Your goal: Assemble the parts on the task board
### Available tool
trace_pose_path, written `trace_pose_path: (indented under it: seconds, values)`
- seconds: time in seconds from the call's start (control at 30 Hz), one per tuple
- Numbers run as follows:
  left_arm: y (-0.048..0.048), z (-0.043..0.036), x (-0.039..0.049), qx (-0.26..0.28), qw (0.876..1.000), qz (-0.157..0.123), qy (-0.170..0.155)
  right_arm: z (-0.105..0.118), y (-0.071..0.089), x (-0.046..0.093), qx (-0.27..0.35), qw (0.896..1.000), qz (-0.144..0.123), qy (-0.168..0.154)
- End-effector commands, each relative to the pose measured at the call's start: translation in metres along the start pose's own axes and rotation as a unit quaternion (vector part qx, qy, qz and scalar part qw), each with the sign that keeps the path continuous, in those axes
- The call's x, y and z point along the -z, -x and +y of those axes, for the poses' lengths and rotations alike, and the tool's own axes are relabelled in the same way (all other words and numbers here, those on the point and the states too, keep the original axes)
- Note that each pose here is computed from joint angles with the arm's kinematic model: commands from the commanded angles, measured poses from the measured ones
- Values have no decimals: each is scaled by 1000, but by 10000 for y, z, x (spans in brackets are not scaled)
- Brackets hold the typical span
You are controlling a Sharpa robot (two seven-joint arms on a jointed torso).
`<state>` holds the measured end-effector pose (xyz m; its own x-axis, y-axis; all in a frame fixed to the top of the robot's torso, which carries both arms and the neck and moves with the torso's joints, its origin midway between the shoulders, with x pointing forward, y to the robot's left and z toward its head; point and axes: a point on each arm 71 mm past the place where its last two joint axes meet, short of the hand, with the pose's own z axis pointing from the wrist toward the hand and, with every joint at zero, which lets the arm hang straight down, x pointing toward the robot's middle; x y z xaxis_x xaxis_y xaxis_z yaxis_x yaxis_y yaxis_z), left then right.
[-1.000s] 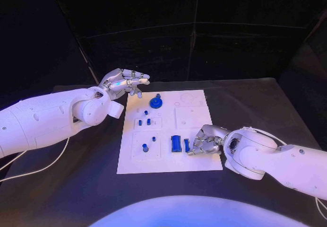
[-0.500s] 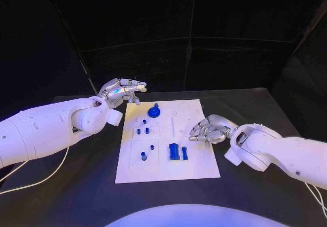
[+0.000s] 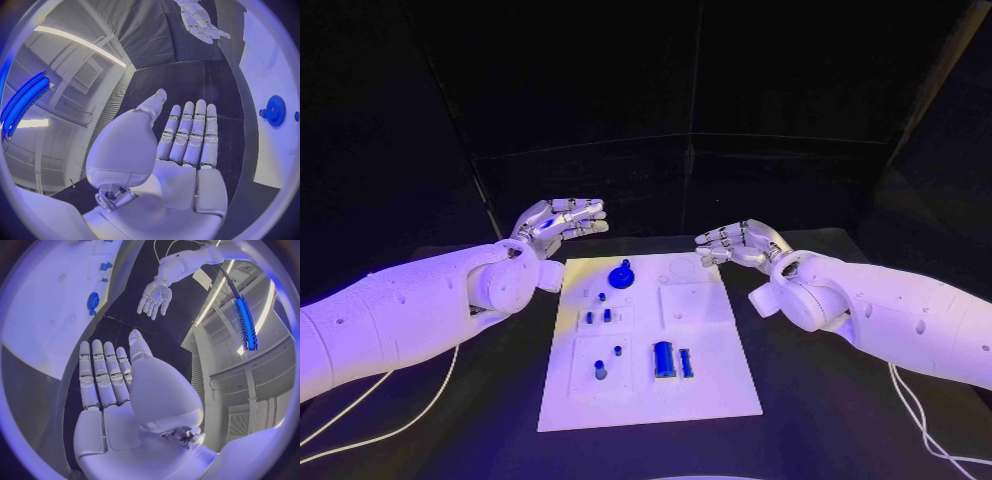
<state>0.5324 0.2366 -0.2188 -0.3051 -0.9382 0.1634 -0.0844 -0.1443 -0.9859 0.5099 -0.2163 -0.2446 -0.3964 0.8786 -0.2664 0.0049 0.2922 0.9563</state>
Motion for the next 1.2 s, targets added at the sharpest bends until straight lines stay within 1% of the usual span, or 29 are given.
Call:
trace_pose_path:
  seconds: [0.03, 0.23, 0.27, 0.37, 0.57, 0.73, 0.83, 0.87, 0.9, 1.1, 1.2]
  values:
    - [14, -22, -33, 3, 999, -36, -32, 69, 34, -94, -64, 997, -13, 47]
    - [-15, 17, -67, -1, 998, -46, -34, 85, 25, -194, -70, 996, -20, 59]
    - [-48, 48, -61, 1, 1000, -23, -13, 34, 12, -181, -42, 998, -19, 31]
    - [-57, 54, -54, 0, 1000, -25, -13, 39, 6, -173, -45, 998, -22, 32]
    - [-136, 100, 14, -10, 999, -42, -13, 81, -50, -105, -66, 996, -50, 41]
    - [-269, 154, 137, -26, 997, -71, -15, 144, -142, 26, -98, 989, -96, 48]
    - [-360, 177, 229, -38, 995, -90, -17, 183, -205, 125, -117, 984, -126, 48]
    - [-405, 184, 277, -44, 994, -100, -19, 199, -232, 172, -124, 981, -140, 47]
    - [-433, 187, 307, -48, 993, -106, -20, 209, -249, 201, -128, 980, -148, 46]
    - [-567, 185, 463, -66, 988, -136, -27, 252, -326, 340, -145, 972, -183, 37]
    - [-601, 180, 505, -71, 987, -144, -29, 261, -342, 370, -148, 970, -190, 35]
